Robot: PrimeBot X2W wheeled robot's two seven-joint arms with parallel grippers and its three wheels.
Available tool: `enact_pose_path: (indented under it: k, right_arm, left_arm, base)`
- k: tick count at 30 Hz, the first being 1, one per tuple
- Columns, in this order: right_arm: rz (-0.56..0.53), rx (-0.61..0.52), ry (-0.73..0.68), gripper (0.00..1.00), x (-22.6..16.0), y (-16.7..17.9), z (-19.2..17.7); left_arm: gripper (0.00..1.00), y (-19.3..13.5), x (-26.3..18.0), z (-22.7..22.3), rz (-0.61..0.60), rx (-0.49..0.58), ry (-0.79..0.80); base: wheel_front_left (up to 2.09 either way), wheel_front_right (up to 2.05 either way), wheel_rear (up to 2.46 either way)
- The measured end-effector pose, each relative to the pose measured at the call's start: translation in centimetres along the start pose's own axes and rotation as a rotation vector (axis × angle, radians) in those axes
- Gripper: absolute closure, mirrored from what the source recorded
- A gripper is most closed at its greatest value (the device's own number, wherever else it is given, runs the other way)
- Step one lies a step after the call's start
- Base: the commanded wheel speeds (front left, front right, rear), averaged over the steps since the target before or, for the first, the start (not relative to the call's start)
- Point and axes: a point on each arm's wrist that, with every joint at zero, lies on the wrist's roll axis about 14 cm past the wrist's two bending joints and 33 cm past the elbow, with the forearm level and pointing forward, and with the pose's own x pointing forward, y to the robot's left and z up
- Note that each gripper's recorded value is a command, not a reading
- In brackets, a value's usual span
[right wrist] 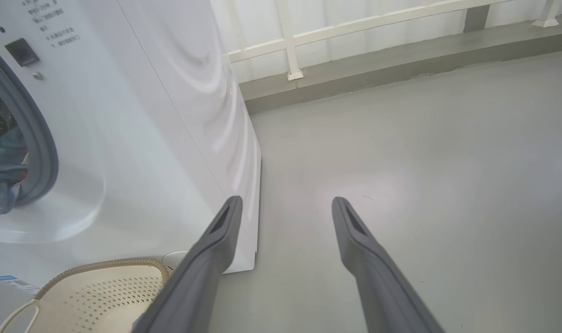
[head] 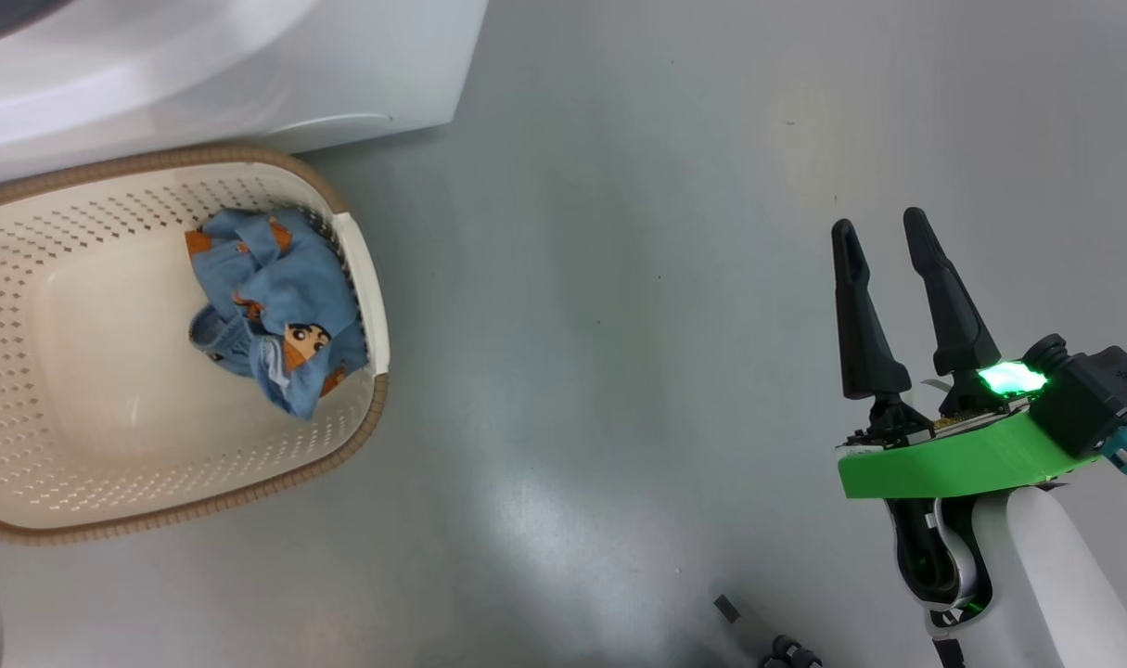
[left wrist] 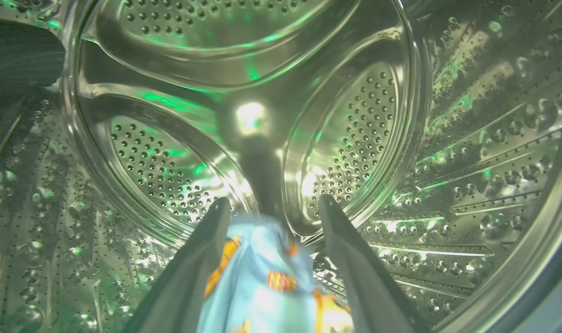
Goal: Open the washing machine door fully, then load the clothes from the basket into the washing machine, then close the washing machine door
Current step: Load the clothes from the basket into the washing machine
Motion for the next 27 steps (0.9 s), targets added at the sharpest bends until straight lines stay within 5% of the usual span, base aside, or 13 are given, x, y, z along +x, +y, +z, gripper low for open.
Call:
enact_pose_path:
  k: [27]
  right_arm:
    - [0.021,0.015,-0.046,0.0,0.2,0.9,1.6]
  left_arm:
    - [0.0,0.1,-5.1,-2.7,0.06,-0.094,0.063]
  base:
    - [0.0,0.0,0.0]
